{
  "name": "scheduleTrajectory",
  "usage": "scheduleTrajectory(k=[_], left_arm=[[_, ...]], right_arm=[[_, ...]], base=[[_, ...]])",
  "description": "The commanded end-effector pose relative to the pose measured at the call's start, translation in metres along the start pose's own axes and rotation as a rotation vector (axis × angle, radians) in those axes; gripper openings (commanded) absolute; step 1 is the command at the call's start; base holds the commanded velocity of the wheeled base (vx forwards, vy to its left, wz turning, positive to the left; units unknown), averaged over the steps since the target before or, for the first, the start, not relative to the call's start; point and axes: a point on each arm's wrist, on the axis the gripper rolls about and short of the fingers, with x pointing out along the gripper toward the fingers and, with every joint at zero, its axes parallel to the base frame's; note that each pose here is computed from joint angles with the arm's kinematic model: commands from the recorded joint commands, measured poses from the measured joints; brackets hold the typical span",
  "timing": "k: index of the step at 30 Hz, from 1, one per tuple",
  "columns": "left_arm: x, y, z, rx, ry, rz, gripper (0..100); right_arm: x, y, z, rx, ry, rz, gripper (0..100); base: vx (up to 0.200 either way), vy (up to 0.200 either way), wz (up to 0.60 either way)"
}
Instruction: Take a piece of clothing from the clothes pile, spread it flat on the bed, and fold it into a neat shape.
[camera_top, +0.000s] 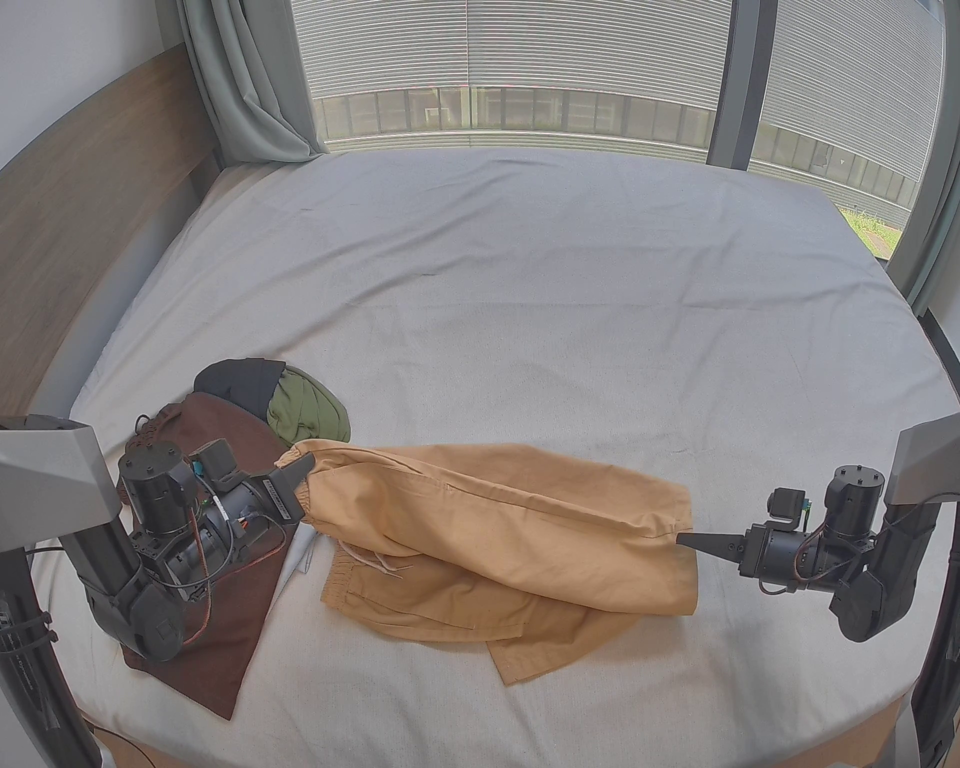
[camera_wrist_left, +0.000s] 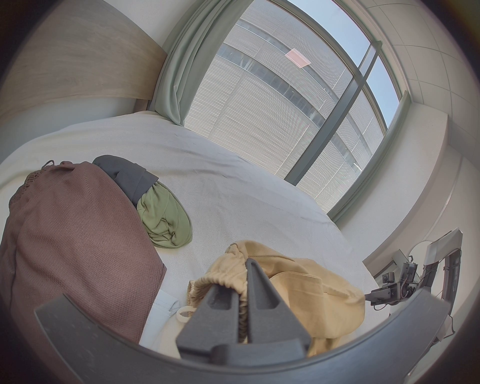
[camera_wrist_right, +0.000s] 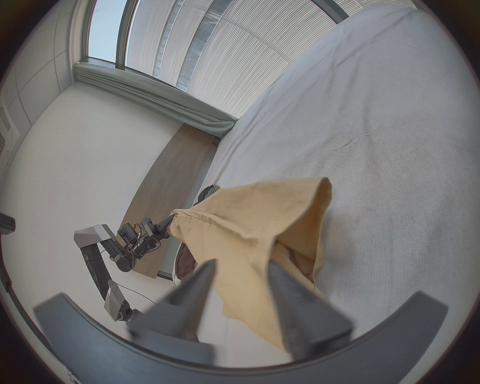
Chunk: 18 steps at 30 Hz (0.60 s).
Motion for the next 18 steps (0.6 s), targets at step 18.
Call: scheduleTrajectory(k=[18], left_arm=[[-0.001, -0.002, 0.001, 0.002, -0.005, -0.005, 0]], right_arm=[[0.034, -0.022, -0.009, 0.008, 0.041, 0.014, 100]], base=[[0.000, 0.000, 0.00]])
